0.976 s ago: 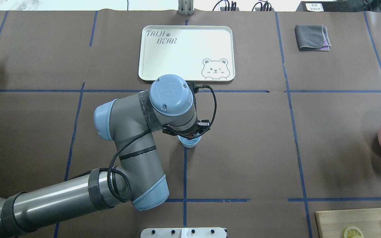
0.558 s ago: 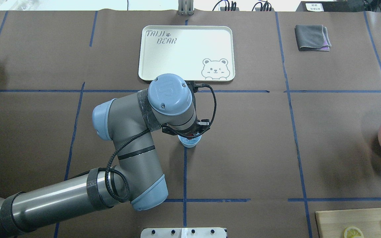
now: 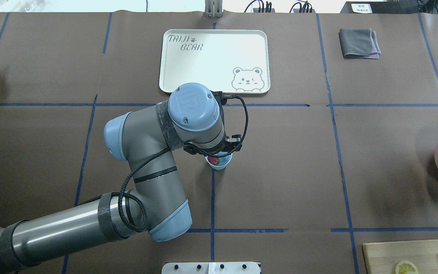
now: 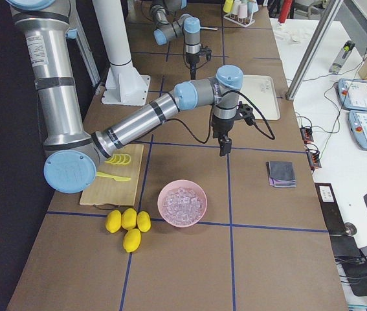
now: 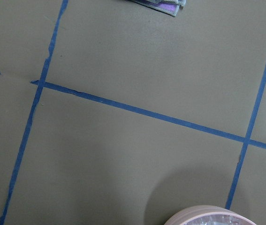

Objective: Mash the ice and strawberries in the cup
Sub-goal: 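Open the left gripper to drop the strawberry into the cup, then move the left gripper back toward the metal pestle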

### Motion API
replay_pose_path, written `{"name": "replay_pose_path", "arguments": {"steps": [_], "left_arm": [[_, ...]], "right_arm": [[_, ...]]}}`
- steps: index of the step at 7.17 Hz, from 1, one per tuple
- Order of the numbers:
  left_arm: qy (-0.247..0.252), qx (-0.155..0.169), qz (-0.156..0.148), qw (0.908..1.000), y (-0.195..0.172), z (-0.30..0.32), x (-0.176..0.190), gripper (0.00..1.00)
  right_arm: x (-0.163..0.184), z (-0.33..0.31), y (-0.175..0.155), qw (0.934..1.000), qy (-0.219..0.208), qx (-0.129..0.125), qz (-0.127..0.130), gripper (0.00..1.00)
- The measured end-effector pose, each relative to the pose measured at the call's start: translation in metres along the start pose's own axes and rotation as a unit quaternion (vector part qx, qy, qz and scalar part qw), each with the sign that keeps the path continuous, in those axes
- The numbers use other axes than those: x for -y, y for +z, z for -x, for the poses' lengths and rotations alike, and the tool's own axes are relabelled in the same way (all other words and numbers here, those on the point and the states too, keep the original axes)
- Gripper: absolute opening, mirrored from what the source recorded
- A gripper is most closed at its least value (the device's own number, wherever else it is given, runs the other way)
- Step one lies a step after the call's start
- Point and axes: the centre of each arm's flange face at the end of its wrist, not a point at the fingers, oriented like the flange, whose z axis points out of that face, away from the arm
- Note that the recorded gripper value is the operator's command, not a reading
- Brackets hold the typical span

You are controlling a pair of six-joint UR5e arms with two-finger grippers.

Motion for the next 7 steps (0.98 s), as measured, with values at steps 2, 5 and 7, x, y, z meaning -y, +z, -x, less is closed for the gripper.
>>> {"name": "replay_pose_path", "arguments": {"steps": [2, 5, 7], "left_arm": [[-0.001, -0.006, -0.012, 0.9999, -0.019, 0.028, 0.008, 1.0], [0.039, 0.011, -0.018, 0.999, -0.064, 0.12, 0.025, 1.0], [0.072, 0.038, 0.0, 0.9967, -0.091, 0.175, 0.054, 1.0]], "right_arm": [[-0.002, -0.007, 0.001, 1.0, 0.006, 0.003, 0.002, 0.99], [-0.028, -0.077, 0.021, 0.9994, 0.009, 0.031, -0.009, 0.99], [-0.062, -0.146, 0.05, 0.9984, 0.014, 0.049, -0.024, 0.99]]}}
